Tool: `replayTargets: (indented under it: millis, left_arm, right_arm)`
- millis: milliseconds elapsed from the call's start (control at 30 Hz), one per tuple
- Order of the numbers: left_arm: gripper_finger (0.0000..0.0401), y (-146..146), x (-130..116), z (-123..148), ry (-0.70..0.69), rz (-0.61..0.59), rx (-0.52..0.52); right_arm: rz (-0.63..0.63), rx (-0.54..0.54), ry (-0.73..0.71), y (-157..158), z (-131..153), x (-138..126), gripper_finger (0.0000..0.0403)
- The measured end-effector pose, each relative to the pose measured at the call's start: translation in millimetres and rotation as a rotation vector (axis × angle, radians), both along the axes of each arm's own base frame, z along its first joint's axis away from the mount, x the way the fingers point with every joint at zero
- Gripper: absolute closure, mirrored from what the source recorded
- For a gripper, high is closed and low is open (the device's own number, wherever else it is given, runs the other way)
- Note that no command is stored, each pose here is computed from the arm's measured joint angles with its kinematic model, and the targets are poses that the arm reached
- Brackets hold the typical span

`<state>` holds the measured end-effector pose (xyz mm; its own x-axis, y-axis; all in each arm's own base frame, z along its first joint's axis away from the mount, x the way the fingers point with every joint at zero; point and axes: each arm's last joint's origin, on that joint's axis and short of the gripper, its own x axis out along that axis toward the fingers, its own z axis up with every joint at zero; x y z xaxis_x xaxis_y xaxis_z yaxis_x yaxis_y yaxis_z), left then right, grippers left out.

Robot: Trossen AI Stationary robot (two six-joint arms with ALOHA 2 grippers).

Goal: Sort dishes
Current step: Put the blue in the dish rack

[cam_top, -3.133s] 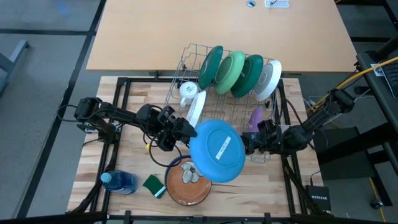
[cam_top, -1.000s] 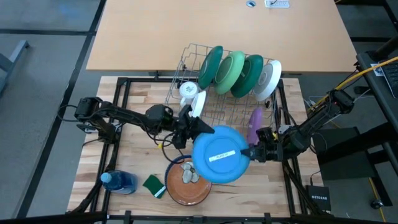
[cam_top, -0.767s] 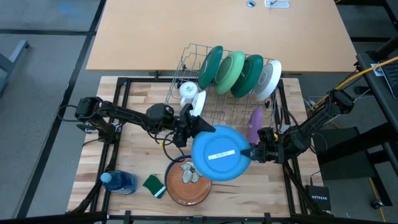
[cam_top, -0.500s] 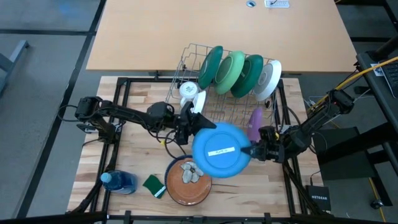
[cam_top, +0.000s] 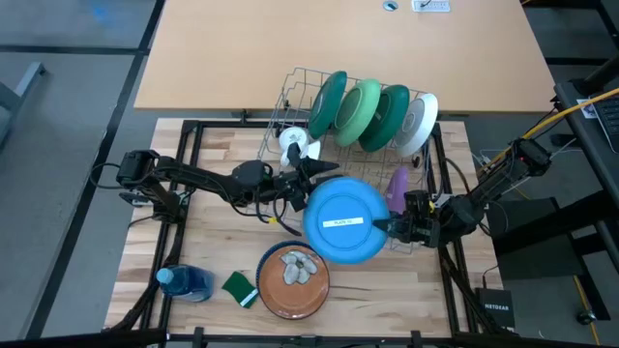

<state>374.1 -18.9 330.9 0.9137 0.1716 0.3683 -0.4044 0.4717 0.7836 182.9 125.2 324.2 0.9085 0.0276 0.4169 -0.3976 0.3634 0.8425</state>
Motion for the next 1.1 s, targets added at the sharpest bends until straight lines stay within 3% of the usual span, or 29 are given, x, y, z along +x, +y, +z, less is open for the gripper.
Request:
replayTargets:
  millis: [300,433,600,833,1100]
  left_arm:
    - [0.0260,1.0,-2.9,-1.0,-0.011,0.209,-0.197]
    - [0.0260,0.6,-3.7,-2.9,-0.003,0.287,-0.243]
    - [0.0260,-2.6,-2.8,-7.7,0.018,0.292,-0.318]
    - [0.0260,-10.9,-0.6,-20.2,0.085,0.241,-0.469]
    - [0.0260,-21.3,-0.5,-31.9,0.177,0.222,-0.531]
  right_arm:
    - [-0.015,-0.073,-0.068,-11.6,16.4,-16.7,0.0366]
    - [-0.018,-0.138,-0.018,-19.7,19.3,-27.0,0.0366]
    - [-0.078,-0.199,0.064,-37.3,23.0,-46.9,0.0366]
    - [-0.200,-0.281,0.071,-67.4,32.5,-81.6,0.0373]
    - [-0.292,-0.275,0.146,-89.1,28.6,-105.0,0.0375]
